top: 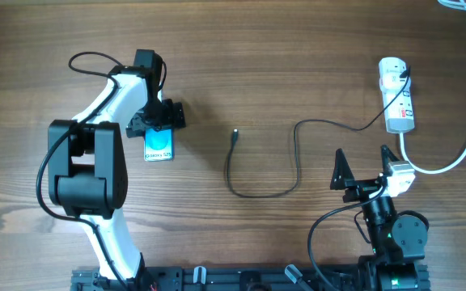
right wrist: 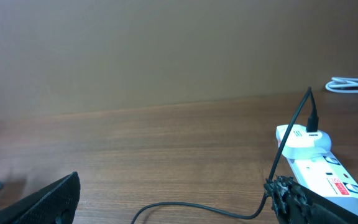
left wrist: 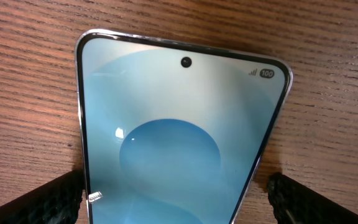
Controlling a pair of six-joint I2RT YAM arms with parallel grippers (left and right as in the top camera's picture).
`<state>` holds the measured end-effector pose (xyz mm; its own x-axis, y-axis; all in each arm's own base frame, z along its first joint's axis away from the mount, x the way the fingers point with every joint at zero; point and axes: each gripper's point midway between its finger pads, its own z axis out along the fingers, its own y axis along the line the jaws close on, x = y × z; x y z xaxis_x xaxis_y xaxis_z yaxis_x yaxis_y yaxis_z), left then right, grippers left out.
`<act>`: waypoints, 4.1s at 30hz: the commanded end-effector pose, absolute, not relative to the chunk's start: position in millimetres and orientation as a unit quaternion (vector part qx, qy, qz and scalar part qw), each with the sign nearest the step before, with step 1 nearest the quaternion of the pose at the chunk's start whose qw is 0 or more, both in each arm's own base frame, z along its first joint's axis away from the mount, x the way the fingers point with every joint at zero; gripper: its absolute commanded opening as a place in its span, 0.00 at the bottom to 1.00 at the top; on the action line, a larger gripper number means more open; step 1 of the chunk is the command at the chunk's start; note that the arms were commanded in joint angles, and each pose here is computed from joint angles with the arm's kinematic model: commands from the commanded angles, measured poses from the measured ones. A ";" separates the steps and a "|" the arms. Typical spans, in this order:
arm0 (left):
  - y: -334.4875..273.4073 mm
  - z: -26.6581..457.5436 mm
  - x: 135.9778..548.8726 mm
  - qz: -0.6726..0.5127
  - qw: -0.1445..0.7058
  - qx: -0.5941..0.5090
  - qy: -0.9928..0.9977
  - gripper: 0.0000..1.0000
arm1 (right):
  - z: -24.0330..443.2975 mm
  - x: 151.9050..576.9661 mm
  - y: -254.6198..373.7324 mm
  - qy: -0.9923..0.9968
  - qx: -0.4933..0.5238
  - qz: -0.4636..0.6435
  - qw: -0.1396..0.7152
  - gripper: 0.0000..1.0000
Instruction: Plug charger to phone and switch on socket
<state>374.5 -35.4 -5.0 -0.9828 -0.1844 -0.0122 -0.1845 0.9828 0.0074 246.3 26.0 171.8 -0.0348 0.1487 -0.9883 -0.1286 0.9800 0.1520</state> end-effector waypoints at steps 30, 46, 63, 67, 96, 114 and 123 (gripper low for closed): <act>-26.3 -54.1 328.3 0.040 -0.067 -0.085 0.993 0.98 | 187.5 237.1 55.5 0.704 0.082 0.290 0.643 1.00; -25.4 -54.0 328.3 0.043 -0.067 -0.084 0.993 0.95 | 230.8 254.4 70.2 0.788 0.009 0.248 0.563 1.00; -26.3 -39.1 336.2 0.040 -0.054 -0.085 0.994 0.72 | 206.5 276.7 106.3 0.852 0.000 0.337 0.400 1.00; -27.4 -31.5 339.8 0.035 -0.043 -0.086 0.995 0.73 | 207.3 275.6 108.1 0.851 -0.004 0.342 0.398 1.00; -96.8 60.7 345.9 -0.187 0.015 -0.079 0.979 0.73 | 199.3 267.5 124.0 0.850 -0.044 0.379 0.363 0.99; -136.8 70.2 322.3 -0.248 -0.037 -0.067 0.966 0.70 | 116.9 243.9 273.5 0.841 -0.164 0.490 0.161 0.87; -172.6 70.3 305.3 -0.247 -0.051 -0.015 0.968 0.71 | 103.2 244.2 297.6 0.854 -0.154 0.473 0.153 0.87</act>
<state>311.4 -156.2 58.1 -0.9928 -0.0290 0.1161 -0.0777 0.8941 -0.4411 231.7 292.1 95.9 -0.9049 -0.1559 -0.3961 -0.4188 0.4920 0.7632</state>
